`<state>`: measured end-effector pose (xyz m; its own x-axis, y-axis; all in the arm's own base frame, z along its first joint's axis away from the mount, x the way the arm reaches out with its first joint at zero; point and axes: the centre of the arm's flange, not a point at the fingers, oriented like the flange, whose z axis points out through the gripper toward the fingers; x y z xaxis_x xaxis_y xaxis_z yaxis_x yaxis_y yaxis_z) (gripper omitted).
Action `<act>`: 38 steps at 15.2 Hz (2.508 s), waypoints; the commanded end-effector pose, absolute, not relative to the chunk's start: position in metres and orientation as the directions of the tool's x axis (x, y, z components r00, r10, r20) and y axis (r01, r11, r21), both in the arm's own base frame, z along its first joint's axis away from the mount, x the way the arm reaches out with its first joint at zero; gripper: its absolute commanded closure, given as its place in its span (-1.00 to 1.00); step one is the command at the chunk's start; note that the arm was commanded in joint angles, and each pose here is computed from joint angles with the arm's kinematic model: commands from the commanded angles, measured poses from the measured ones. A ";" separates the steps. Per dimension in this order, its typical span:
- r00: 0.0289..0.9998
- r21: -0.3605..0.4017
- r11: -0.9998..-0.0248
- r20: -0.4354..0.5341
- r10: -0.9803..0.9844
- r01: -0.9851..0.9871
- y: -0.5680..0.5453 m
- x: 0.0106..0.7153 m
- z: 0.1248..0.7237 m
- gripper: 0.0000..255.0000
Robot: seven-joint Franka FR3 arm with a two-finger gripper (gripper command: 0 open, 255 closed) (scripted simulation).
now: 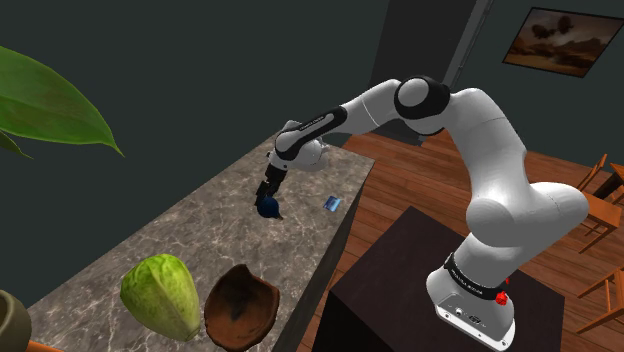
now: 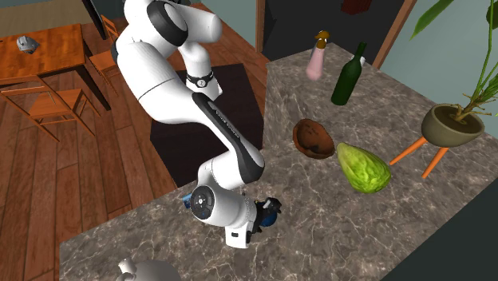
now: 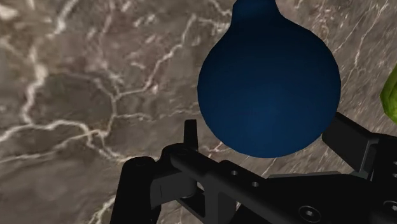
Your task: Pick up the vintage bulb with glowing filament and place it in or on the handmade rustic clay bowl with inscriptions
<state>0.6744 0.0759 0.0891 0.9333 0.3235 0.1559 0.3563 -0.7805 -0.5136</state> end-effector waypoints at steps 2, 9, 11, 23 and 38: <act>0.933 -0.513 -0.781 0.156 0.323 0.356 0.076 0.675 0.089 -1.00; 0.933 -0.514 -0.781 0.156 0.323 0.356 0.076 0.674 0.089 1.00; 0.933 -0.514 -0.781 0.156 0.323 0.356 0.076 0.675 0.089 1.00; 0.933 -0.513 -0.781 0.156 0.323 0.356 0.076 0.675 0.136 1.00; 0.961 -0.281 -0.924 -0.020 0.276 0.260 0.158 0.664 0.165 -1.00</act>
